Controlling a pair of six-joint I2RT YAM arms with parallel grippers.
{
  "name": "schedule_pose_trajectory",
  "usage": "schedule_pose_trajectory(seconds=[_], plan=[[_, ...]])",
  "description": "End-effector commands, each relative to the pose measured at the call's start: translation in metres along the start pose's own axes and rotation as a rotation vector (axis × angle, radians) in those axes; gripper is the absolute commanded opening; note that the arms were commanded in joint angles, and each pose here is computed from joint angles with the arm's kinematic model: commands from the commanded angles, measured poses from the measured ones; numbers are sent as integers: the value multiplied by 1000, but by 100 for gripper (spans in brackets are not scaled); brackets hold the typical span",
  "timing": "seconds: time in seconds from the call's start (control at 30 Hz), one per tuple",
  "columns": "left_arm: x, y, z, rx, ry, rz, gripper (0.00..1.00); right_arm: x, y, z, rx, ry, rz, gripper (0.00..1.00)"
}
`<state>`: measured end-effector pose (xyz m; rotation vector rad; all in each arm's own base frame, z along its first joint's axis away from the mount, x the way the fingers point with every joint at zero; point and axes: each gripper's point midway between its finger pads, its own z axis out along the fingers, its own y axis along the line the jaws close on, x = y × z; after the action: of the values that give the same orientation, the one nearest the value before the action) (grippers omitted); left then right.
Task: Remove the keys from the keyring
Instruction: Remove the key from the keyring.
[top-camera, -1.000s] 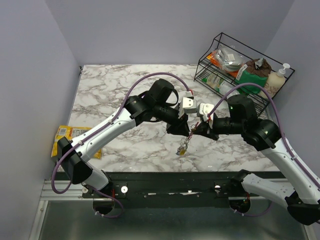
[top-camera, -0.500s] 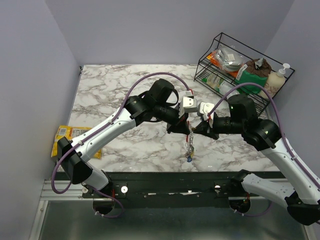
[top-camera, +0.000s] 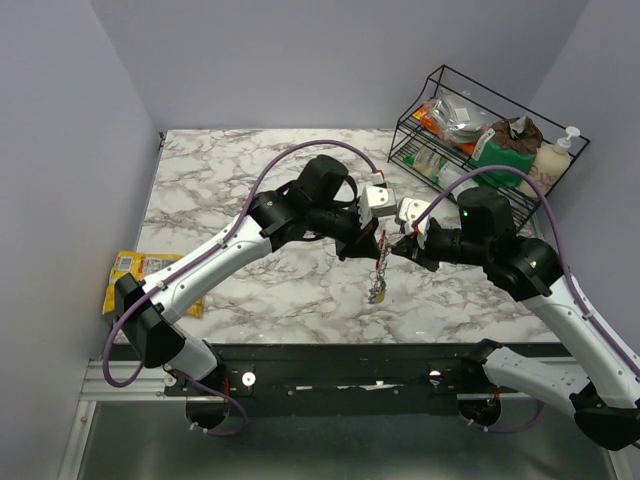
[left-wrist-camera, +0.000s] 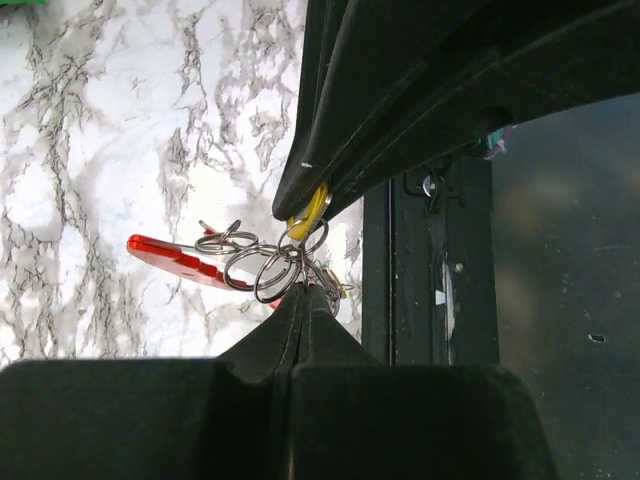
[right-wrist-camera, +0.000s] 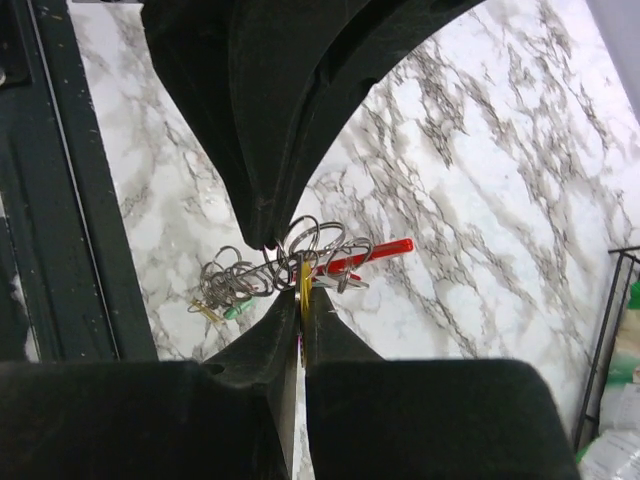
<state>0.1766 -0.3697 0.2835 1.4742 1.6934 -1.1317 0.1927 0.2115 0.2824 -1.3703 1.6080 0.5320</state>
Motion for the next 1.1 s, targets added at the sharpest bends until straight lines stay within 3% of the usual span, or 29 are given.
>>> schedule_pose_trajectory(seconds=[0.0, 0.27, 0.6, 1.07], plan=[[-1, -5, 16, -2, 30, -4, 0, 14, -5, 8, 14, 98, -74, 14], [0, -1, 22, -10, 41, -20, 0, 20, -2, 13, 33, 150, -155, 18], [5, 3, 28, -18, 55, -42, 0, 21, 2, 20, 36, 167, -213, 15], [7, 12, 25, -74, 53, -40, 0, 28, -17, -5, 198, 184, -273, 12]])
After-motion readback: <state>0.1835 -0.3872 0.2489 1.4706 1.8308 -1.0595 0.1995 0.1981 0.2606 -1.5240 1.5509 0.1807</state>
